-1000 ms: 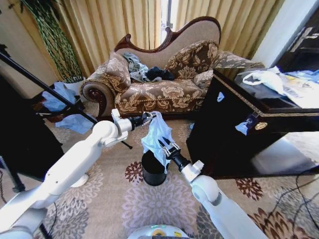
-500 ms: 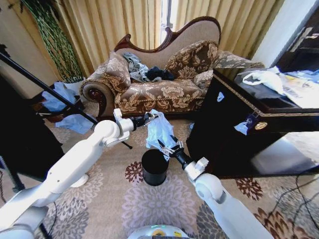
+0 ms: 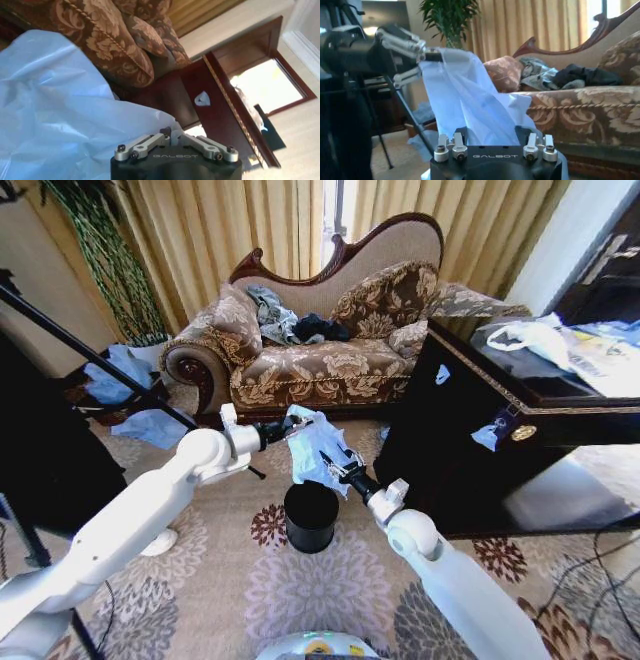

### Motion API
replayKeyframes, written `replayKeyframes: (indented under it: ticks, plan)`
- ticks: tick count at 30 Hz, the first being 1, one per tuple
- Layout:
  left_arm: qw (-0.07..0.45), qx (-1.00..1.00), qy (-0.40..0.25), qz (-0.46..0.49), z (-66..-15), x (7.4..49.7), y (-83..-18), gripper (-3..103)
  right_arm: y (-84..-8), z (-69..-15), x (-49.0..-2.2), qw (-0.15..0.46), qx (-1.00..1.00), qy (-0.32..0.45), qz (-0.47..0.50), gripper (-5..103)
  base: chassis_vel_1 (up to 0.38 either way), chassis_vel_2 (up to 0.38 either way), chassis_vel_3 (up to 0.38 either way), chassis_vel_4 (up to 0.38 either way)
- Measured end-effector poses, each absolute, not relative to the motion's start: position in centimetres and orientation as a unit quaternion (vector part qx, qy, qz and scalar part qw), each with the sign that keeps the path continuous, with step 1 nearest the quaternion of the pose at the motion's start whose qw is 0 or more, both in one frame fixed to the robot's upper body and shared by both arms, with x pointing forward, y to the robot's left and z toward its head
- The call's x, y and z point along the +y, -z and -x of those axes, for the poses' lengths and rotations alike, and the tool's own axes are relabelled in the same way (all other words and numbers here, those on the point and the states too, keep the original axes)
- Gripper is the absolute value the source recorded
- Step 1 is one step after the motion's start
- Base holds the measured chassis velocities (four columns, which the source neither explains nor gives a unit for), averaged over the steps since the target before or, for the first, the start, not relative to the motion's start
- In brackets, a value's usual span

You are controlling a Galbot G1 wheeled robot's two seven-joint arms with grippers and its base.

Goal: Place a garbage bag over the trash bin.

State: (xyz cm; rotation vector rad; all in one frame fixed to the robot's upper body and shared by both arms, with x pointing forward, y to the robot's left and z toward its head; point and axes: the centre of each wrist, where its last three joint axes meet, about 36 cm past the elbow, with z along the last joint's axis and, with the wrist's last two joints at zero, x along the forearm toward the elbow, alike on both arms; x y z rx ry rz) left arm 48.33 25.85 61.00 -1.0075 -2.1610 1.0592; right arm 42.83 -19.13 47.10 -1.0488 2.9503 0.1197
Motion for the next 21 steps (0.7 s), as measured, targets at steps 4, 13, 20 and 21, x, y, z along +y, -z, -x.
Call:
replayKeyframes:
  ticks: [4,13,20,21]
  plan:
    - [0.26,-0.799,-0.385,0.382,-47.9,26.0,-60.2,0,-48.0,-42.7,-20.2,-0.012,0.933,-0.041,0.358,70,0.0,0.0,0.0,0.0]
    - [0.246,-0.806,-0.375,0.386,-49.2,27.3,-59.6,0,-48.8,-39.7,-23.9,-0.021,0.923,-0.039,0.383,95,0.0,0.0,0.0,0.0]
    - [0.239,-0.815,-0.346,0.399,-49.3,28.4,-59.9,0,-48.4,-38.8,-26.5,0.009,0.935,-0.004,0.355,100,0.0,0.0,0.0,0.0]
    - [0.238,-0.816,-0.344,0.399,-49.3,28.5,-59.9,0,-48.1,-38.8,-26.6,0.016,0.938,0.003,0.348,100,0.0,0.0,0.0,0.0]
